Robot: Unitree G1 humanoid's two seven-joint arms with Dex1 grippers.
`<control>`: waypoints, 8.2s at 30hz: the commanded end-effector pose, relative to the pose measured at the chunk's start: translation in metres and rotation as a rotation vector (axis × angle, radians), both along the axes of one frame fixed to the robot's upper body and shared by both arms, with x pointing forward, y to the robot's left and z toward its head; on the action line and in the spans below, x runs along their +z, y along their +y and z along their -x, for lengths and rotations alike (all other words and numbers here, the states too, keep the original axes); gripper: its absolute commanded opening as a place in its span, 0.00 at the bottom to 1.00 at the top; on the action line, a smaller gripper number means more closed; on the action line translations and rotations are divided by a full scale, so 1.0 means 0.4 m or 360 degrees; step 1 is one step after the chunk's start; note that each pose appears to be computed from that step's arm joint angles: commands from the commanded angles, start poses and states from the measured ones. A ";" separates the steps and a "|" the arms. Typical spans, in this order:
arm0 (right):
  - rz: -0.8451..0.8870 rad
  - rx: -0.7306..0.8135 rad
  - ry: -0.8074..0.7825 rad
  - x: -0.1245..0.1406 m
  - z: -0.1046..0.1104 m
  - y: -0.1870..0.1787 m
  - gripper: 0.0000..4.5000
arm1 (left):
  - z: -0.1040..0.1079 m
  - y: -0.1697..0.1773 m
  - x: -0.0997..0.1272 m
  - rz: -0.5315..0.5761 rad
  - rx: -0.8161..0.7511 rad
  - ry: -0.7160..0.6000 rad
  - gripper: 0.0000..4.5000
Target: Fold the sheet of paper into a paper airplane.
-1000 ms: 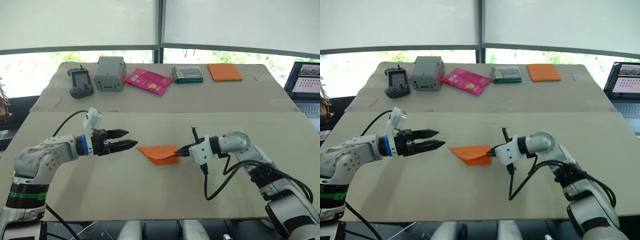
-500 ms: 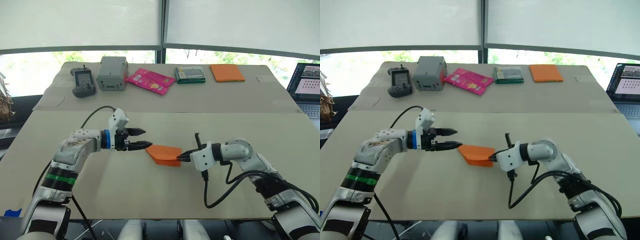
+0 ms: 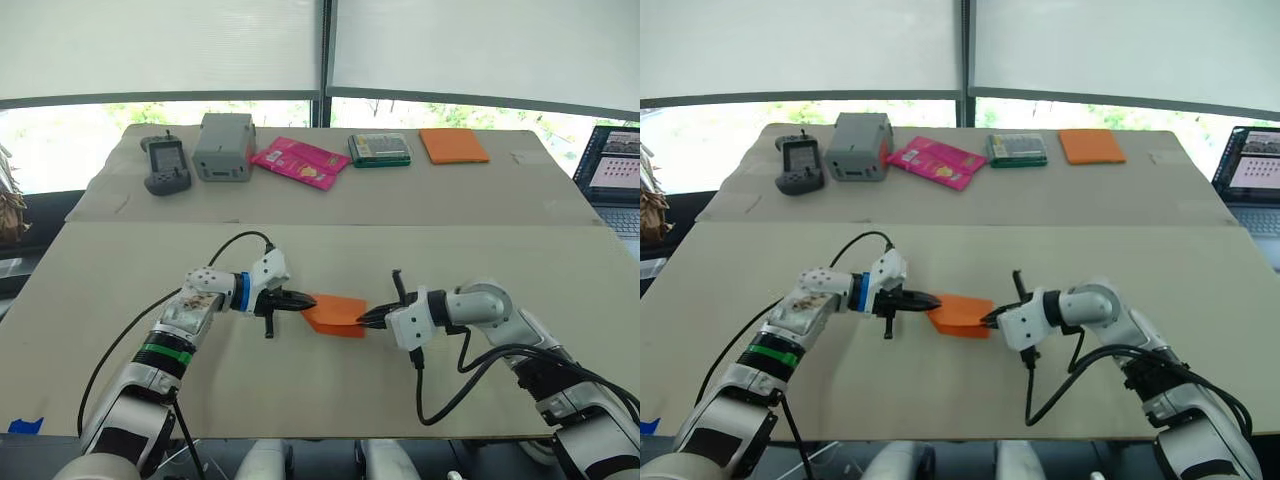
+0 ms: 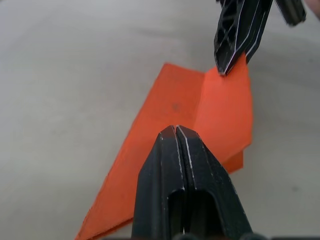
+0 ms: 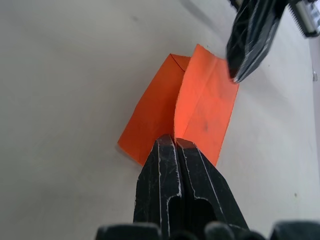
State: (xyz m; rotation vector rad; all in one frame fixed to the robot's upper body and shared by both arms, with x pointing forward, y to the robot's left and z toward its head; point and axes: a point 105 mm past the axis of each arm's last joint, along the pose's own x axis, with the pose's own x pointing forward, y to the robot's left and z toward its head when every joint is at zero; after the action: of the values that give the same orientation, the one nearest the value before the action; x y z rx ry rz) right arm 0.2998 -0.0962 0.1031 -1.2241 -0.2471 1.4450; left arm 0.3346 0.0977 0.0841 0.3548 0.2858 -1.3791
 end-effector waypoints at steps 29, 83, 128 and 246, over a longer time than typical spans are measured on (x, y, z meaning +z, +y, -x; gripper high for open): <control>0.0044 0.0153 -0.0125 0.023 0.011 -0.014 0.00 | -0.012 0.001 0.032 -0.0057 -0.0122 -0.0085 0.00; -0.0623 -0.0344 0.0608 -0.009 0.054 0.003 0.01 | -0.025 0.012 0.025 -0.0018 -0.0113 -0.0029 0.00; -0.0569 -0.0235 0.1246 0.003 0.036 -0.007 0.01 | 0.141 0.036 -0.061 -0.0099 -0.0218 0.0138 0.00; -0.1079 -0.1268 0.1281 -0.079 0.040 0.082 0.01 | 0.096 -0.014 -0.073 0.0011 0.0001 -0.0041 0.00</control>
State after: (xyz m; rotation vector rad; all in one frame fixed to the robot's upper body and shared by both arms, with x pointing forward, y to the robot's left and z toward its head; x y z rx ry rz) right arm 0.2829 -0.0630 0.0692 -0.0757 0.2779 0.9278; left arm 0.2997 0.0909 0.0656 0.3676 0.2043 -1.3602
